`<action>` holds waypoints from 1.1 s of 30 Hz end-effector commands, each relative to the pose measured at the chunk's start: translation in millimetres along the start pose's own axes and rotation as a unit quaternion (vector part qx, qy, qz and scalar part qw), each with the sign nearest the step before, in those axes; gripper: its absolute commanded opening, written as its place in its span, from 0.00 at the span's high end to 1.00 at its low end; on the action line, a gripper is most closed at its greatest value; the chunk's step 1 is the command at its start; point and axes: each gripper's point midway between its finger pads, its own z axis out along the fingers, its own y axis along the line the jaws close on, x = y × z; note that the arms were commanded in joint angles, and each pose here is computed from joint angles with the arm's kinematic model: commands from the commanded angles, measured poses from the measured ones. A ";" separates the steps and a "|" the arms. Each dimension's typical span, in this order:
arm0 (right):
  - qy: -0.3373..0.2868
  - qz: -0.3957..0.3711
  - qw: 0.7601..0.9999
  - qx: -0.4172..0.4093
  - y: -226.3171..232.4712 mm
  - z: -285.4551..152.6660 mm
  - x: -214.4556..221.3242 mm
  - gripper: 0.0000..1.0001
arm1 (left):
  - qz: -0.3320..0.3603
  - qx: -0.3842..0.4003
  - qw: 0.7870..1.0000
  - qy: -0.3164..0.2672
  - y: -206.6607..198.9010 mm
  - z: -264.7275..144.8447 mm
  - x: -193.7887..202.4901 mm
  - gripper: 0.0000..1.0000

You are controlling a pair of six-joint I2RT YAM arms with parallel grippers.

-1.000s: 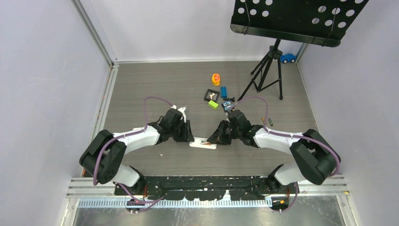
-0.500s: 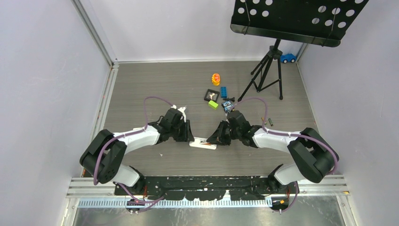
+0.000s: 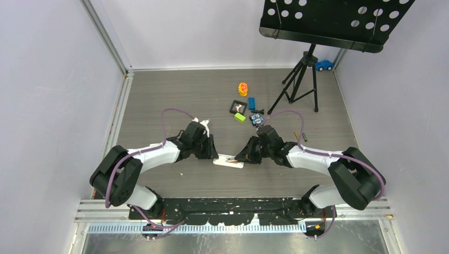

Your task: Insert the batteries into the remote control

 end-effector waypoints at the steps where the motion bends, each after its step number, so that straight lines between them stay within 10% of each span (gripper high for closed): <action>1: 0.002 0.009 1.000 -0.016 4.0 5.6 0.9 1.00 | -0.004 -0.037 0.999 0.024 17.2 5.5 13.3 0.74; 33: -0.025 -0.010 0.998 -0.062 20.7 -3.6 -1.3 1.00 | -0.037 -0.053 0.997 0.033 21.5 7.6 18.1 0.77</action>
